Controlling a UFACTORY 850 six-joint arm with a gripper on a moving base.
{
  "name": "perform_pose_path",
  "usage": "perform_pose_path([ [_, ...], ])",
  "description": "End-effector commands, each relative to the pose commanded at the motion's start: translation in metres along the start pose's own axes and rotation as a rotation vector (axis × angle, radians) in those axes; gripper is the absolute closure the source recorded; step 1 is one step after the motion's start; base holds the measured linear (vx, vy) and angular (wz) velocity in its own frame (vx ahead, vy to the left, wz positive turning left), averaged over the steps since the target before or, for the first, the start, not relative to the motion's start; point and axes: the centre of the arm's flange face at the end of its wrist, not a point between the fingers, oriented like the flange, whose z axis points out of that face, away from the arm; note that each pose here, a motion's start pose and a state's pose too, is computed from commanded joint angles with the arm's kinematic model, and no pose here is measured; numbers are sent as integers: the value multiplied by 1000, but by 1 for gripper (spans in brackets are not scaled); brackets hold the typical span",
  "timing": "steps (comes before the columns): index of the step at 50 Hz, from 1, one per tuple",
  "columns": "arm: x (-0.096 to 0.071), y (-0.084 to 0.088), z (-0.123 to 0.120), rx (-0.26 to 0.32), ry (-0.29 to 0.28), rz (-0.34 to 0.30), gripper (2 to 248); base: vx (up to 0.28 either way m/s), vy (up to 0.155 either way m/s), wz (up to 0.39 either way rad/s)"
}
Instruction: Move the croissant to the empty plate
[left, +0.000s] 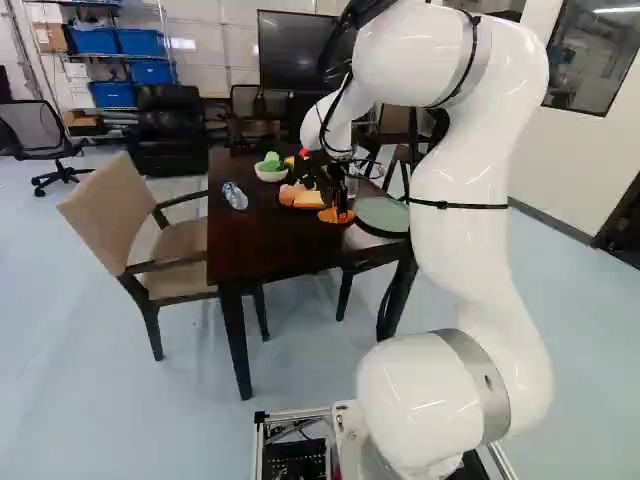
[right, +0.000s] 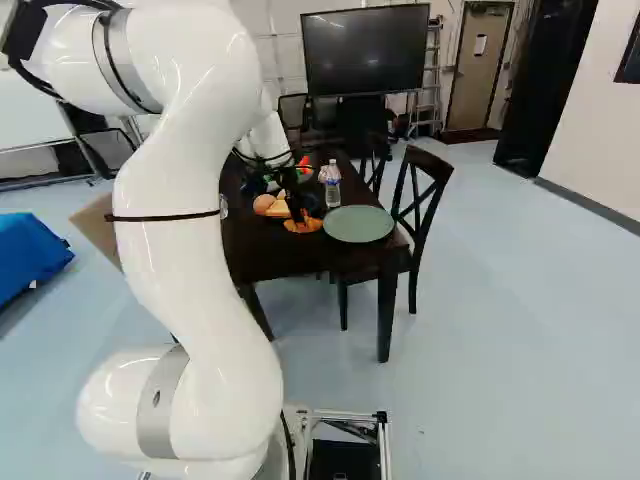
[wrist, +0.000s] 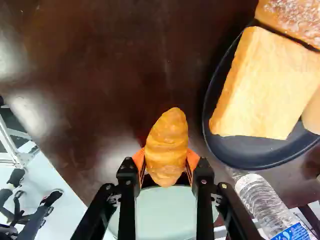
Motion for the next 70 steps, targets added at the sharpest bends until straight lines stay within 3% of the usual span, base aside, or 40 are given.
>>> perform_pose_path([
  [14, 0, -1, -3, -4, 0, 1, 135, 0, 0, 0],
  [37, -9, -8, -35, -50, -2, 15, 135, 0, 0, 0],
  [70, -75, -36, -76, -103, -21, 127, 135, 0, 0, 0],
])
